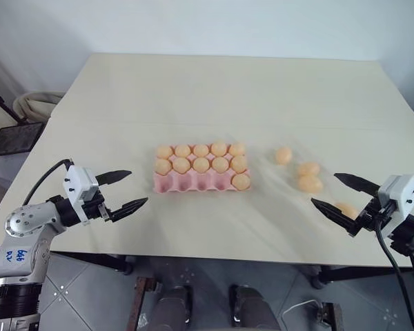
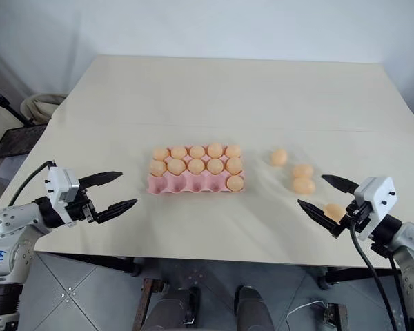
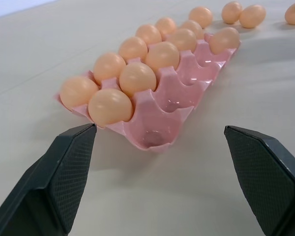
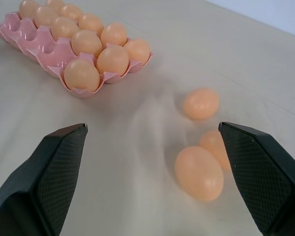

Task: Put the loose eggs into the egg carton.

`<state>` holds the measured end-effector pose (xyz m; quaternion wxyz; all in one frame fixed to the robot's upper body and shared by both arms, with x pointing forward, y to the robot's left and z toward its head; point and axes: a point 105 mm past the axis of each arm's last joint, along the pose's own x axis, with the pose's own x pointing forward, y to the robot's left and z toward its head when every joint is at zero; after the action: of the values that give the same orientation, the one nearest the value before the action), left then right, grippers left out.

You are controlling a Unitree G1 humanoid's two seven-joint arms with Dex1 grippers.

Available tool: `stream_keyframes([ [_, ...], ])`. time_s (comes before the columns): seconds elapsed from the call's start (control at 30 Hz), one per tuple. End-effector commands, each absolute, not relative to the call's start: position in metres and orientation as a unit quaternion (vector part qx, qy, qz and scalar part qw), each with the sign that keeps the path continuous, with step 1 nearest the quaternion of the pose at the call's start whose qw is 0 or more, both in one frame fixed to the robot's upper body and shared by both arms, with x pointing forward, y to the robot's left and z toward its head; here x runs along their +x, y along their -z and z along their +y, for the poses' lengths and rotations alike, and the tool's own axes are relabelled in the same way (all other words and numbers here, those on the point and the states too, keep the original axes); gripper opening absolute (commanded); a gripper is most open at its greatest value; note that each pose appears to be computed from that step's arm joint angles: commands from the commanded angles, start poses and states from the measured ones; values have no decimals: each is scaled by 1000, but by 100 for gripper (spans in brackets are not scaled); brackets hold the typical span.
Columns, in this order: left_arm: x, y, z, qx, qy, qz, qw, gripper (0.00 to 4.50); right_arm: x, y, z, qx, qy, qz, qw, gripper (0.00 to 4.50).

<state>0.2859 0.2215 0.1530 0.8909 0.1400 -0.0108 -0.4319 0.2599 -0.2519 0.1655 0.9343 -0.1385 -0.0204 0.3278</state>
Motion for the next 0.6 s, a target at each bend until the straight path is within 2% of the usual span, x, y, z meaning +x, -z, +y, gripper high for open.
stream_keyframes([
  [0.03, 282, -165, 218, 162, 437, -30, 884, 444, 259, -174, -249, -142, -324, -42, 934, 450],
  [0.33, 285, -161, 176, 154, 524, -25, 837, 444, 234, -180, -291, -148, -241, -26, 959, 450],
  [0.6, 288, -162, 128, 141, 596, -52, 788, 444, 189, -150, -323, -128, -177, 41, 975, 450],
])
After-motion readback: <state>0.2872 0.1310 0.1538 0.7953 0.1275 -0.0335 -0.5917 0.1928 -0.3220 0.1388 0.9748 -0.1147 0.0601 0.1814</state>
